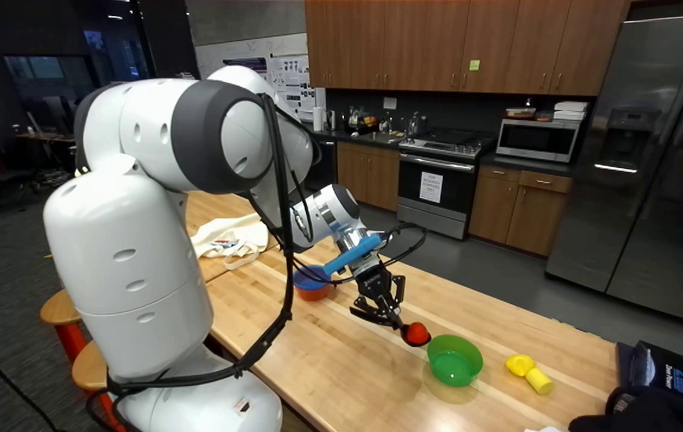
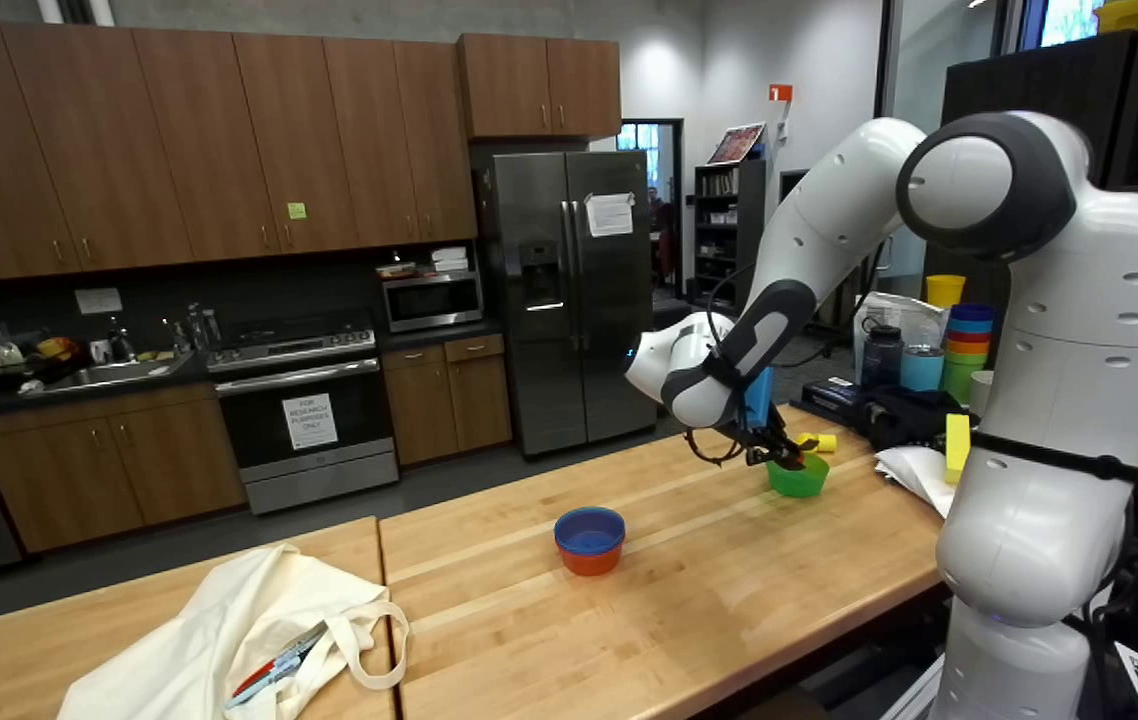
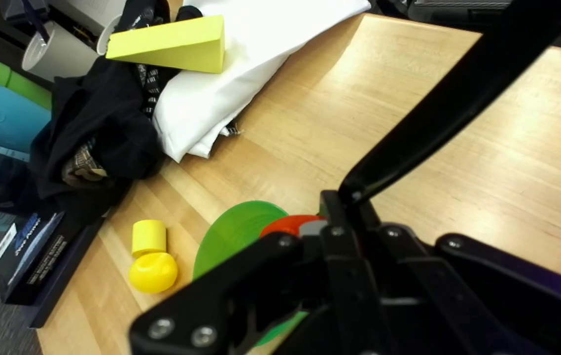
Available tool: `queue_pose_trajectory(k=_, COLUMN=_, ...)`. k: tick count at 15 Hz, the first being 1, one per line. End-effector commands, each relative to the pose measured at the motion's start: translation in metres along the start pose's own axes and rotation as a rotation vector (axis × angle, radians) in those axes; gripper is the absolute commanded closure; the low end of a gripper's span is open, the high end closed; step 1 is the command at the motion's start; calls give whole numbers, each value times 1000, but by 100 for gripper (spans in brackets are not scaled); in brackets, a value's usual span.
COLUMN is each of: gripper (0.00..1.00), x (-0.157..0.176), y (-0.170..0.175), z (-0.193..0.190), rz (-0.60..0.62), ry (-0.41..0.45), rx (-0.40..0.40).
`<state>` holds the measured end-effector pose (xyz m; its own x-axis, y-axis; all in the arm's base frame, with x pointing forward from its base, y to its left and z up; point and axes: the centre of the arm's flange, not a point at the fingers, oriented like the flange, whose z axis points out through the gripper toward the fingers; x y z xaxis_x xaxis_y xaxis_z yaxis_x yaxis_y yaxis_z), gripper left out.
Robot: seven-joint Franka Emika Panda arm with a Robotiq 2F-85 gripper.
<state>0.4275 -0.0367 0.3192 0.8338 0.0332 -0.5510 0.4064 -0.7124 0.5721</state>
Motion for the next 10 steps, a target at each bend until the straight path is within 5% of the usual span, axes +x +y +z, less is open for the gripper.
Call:
queue_pose_trajectory(k=1, gripper=98, x=8, y=9, z=-1, rz=-20, ry=1, rx=-8)
queue_pose_trajectory(k=10, gripper=98, x=16, y=15, z=8, rz=-36, ry=-9, rx=4)
